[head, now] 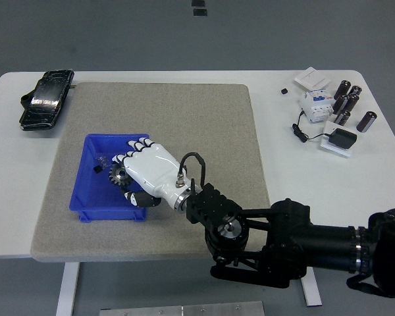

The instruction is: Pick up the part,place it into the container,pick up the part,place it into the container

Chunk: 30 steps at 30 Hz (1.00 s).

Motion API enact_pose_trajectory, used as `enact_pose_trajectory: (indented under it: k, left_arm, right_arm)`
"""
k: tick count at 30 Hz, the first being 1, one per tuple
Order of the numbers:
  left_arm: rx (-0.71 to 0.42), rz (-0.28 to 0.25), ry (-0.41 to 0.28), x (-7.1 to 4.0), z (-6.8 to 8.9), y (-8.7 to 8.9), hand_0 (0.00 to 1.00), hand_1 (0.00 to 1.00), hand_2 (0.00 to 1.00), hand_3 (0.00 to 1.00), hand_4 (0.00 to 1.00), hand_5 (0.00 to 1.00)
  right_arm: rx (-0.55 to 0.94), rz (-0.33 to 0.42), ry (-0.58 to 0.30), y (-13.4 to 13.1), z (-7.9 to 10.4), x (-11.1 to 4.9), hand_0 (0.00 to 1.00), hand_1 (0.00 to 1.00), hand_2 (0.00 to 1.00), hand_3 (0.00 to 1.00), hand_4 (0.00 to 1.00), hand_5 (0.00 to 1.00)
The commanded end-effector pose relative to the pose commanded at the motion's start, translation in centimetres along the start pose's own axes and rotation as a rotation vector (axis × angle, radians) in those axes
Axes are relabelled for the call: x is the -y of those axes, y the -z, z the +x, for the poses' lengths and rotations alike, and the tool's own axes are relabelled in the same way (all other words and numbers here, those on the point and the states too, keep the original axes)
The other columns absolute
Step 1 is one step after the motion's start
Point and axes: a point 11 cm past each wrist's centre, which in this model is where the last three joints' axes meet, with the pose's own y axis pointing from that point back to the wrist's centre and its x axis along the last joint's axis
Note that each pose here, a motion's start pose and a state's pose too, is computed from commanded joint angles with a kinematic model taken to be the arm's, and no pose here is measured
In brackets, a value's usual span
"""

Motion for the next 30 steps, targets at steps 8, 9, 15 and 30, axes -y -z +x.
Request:
enact_pose_trajectory:
  k: [8, 9, 15, 30]
  left_arm:
    - [0.003, -0.003, 0.001, 0.0, 0.0, -0.1, 0.718, 0.672, 0.651, 0.605, 0.667, 0.334]
    - [0.003, -0.004, 0.001, 0.0, -0.1, -0.2, 0.718, 0.672, 0.651, 0.605, 0.667, 0.334]
    - [0.004, -0.001, 0.004, 0.0, -0.3, -0.1, 0.717, 0.672, 0.648, 0.603, 0.669, 0.333]
    - [0.006, -0.006, 0.006, -0.1, -0.4, -0.2, 0.718, 0.672, 0.646, 0.602, 0.665, 0.324]
  right_arm:
    - [0.043, 0.017, -0.026, 0.5, 0.4, -0.2, 0.894, 0.923, 0.931, 0.92, 0.69, 0.404]
    - [0.048, 0.018, -0.028, 0.6, 0.4, -0.2, 0.894, 0.923, 0.931, 0.92, 0.69, 0.404]
    - [0.189, -0.035, -0.114, -0.7, 2.5, 0.4, 0.882, 0.91, 0.917, 0.914, 0.707, 0.398]
    - [0.103, -0.193, 0.066, -6.5, -2.6, 0.9, 0.508, 0.647, 0.778, 0.823, 0.691, 0.377]
